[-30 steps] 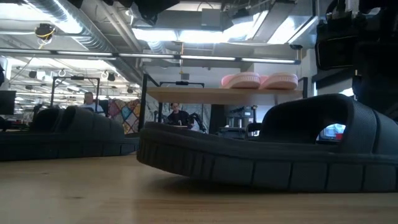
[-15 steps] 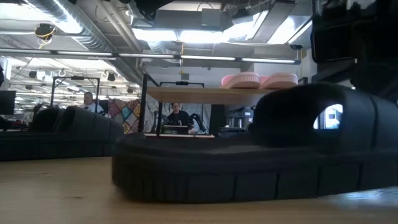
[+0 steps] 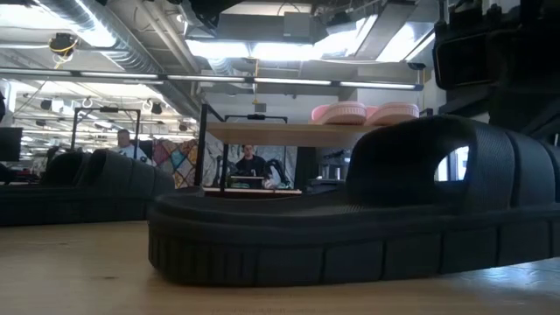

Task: Pick and place slides into the shelf
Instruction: Put the right black slide under the shelf

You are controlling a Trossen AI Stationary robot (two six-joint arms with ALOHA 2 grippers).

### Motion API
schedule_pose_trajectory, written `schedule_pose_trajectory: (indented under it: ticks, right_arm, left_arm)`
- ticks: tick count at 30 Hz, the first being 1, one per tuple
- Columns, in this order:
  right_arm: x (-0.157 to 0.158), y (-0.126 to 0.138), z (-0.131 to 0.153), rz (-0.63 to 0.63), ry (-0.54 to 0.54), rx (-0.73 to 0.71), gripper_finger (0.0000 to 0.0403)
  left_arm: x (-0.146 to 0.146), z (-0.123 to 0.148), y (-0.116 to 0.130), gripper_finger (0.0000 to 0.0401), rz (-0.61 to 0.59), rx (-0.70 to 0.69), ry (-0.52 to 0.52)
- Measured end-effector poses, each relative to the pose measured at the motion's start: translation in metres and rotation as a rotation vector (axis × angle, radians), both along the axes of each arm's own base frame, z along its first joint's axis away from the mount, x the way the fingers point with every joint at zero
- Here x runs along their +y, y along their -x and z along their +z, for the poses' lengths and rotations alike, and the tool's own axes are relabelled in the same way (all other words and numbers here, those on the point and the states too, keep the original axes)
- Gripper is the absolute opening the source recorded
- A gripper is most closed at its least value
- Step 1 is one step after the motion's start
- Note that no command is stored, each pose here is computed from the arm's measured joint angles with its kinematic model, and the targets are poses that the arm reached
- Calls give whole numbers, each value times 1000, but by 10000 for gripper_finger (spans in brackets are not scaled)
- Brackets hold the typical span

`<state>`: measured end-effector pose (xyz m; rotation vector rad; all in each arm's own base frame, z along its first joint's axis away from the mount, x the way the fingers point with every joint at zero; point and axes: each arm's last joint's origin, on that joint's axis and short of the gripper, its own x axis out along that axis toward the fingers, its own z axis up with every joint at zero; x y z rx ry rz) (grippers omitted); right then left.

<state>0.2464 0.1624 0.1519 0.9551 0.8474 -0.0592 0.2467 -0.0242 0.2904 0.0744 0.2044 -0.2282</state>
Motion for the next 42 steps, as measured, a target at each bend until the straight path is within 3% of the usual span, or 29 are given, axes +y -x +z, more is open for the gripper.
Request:
schedule_pose_trajectory:
  ticks: [5, 8, 17, 24, 30, 38, 42]
  right_arm:
    - [-4, 2, 10, 20, 16, -30, 2]
    - [-12, 7, 21, 26, 36, -24, 2]
    - [-45, 33, 78, 20, 25, -134, 0]
    - [-76, 52, 117, -49, -14, -300, 0]
    - [-96, 62, 133, -107, -31, -373, 0]
    - [-111, 69, 144, -151, -48, -438, 0]
    - [-113, 68, 145, -161, -47, -439, 0]
  left_arm:
    - [0, 0, 0, 259, -4, -2, -10]
    - [-3, 0, 0, 259, -28, -20, -86]
    - [-28, 4, 3, 259, 34, -125, -493]
    - [-52, 8, 12, 259, 179, -133, -835]
    - [-66, 2, 13, 259, 178, -106, -951]
    - [-77, -27, -7, 259, 174, 10, -1183]
    - [-81, -35, -15, 259, 208, 15, -1202]
